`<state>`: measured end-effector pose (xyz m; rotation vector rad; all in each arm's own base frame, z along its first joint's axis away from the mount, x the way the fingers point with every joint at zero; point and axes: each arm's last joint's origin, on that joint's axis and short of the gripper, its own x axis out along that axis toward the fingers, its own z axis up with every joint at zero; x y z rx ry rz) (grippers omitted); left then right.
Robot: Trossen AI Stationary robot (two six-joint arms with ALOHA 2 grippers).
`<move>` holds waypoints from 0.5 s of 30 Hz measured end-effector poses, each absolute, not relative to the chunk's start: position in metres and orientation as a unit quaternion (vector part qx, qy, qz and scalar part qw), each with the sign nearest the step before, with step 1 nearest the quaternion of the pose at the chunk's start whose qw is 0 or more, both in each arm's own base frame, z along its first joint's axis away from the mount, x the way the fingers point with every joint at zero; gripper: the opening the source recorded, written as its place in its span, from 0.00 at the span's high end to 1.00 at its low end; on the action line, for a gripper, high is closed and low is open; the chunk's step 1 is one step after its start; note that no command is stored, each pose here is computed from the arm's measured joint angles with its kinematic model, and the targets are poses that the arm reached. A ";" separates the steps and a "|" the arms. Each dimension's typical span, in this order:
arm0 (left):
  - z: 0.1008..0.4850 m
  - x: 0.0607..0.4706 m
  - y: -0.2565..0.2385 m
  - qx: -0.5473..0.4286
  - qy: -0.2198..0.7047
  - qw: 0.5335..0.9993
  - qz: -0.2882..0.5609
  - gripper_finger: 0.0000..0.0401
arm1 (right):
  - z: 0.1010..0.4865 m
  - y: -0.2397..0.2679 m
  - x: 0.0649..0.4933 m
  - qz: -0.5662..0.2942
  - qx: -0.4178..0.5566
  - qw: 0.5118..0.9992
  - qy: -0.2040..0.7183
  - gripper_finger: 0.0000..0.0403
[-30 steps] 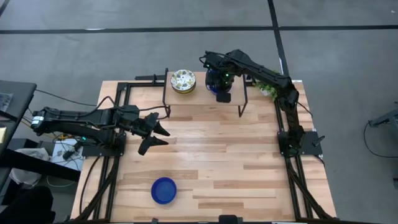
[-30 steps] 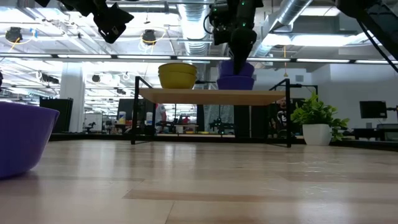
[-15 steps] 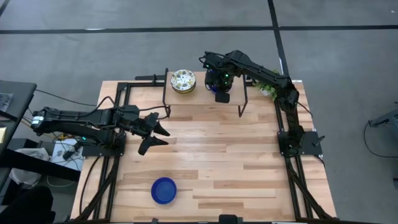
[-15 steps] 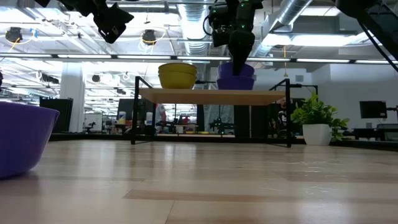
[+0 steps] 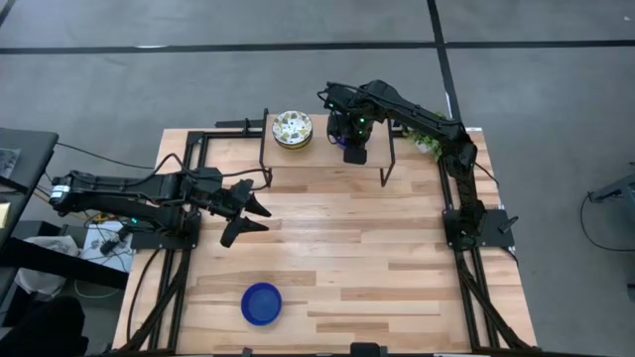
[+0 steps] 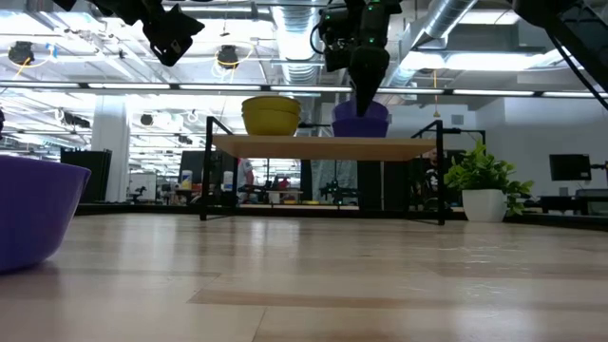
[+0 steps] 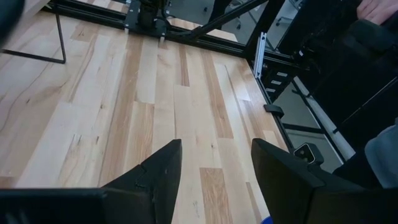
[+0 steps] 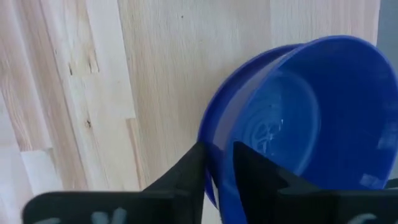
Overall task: Pick & Place Mini bowls
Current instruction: Stack the top blue bowl on top of the blue bowl on the shelf, then stack the blue bowl on top of the blue bowls on the shelf
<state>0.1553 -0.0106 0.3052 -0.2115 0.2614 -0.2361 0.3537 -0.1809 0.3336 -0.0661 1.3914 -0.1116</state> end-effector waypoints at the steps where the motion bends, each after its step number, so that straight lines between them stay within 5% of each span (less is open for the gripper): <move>1: 0.305 0.155 -0.011 -0.105 0.130 0.979 -0.117 0.52 | 0.333 -0.181 0.353 -0.051 -0.030 0.765 0.641 0.81; 15: 0.305 0.155 -0.011 -0.105 0.130 0.979 -0.117 0.52 | 0.366 -0.167 0.350 -0.050 -0.048 0.782 0.619 0.75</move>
